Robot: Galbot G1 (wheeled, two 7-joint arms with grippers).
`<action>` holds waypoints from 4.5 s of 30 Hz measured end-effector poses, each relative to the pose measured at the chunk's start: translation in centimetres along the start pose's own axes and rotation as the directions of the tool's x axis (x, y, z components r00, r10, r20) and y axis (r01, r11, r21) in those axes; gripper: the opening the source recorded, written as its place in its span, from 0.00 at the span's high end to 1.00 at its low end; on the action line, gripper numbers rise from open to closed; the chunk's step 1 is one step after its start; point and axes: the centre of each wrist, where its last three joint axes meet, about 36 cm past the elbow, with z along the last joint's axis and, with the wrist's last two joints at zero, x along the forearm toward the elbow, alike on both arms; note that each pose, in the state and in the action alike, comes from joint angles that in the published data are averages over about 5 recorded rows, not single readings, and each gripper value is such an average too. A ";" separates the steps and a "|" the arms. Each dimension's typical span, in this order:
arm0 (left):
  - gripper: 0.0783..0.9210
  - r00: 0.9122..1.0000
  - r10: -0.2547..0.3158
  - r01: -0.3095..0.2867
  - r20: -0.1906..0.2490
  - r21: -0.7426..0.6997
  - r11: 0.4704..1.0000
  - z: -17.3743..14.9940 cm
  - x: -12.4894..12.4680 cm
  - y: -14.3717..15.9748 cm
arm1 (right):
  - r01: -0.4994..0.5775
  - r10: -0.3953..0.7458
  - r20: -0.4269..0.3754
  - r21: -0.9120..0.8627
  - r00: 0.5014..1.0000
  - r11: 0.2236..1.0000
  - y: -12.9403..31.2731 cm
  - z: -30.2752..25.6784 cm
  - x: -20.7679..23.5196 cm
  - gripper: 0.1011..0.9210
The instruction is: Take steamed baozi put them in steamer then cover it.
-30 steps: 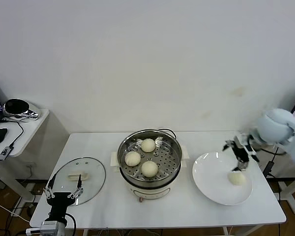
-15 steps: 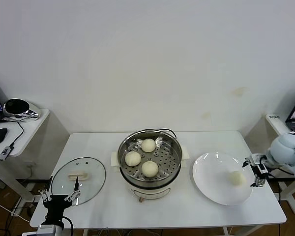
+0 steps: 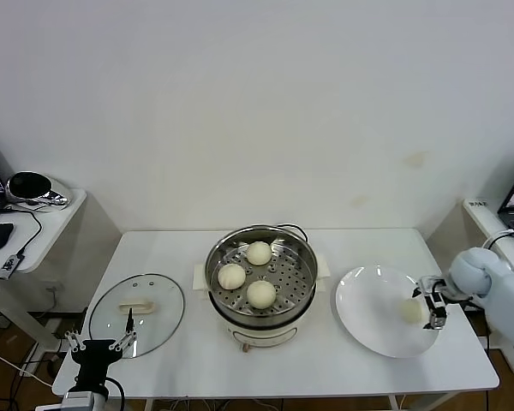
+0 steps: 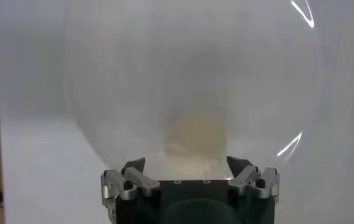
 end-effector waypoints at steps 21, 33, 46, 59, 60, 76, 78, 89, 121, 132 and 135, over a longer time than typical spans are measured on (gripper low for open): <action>0.12 1.000 0.001 -0.001 0.003 -0.005 1.000 0.1 -0.2 0.2 | -0.031 0.031 -0.005 -0.005 1.000 1.000 -2.2 -0.6 4.2 0.40; 0.12 1.000 0.021 -0.021 0.010 0.000 1.000 -0.1 -0.7 -0.4 | -0.154 0.154 0.118 -0.012 0.981 0.988 -7.0 -6.9 16.1 0.38; 0.12 1.000 0.021 -0.021 0.006 0.006 1.000 0.4 -0.8 -0.6 | -0.140 0.137 0.266 -0.007 0.954 0.990 -9.2 -21.1 22.9 0.37; 0.12 1.000 0.004 -0.004 0.006 0.017 1.000 0.8 -1.0 -0.6 | -0.054 0.043 0.244 0.039 0.969 0.998 -9.2 -31.4 19.7 0.38; 0.12 1.000 0.003 -0.003 0.006 0.017 1.000 0.8 -1.0 -0.6 | -0.048 0.036 0.240 0.041 0.970 0.998 -9.2 -31.9 19.3 0.38; 0.12 1.000 0.000 0.000 0.005 0.018 1.000 0.9 -1.2 -0.6 | -0.004 0.000 0.177 0.019 0.984 1.000 -9.0 -33.7 13.5 0.38; 0.12 1.000 0.000 0.000 0.005 0.019 1.000 1.0 -1.3 -0.7 | -0.006 0.003 0.172 0.017 0.985 1.000 -9.0 -33.8 13.1 0.37; 0.12 1.000 -0.003 0.003 0.003 0.018 1.000 1.0 -1.3 -0.6 | -0.033 0.033 0.179 -0.002 0.983 0.999 -9.4 -33.5 13.2 0.19; 0.12 1.000 0.012 -0.013 0.024 0.033 0.999 1.3 -1.3 -1.6 | -0.344 0.624 0.663 -0.521 0.413 0.781 3.4 -18.4 10.1 0.12; 0.12 0.996 -0.005 0.009 0.087 -0.045 0.999 2.2 -1.5 -2.4 | -0.271 0.865 0.499 -0.827 0.051 0.493 11.4 -15.5 2.7 0.12; 0.12 0.994 -0.016 0.030 0.111 -0.129 0.991 2.9 -1.9 -2.1 | -0.236 0.916 0.402 -0.889 0.010 0.393 14.1 -14.3 1.6 0.12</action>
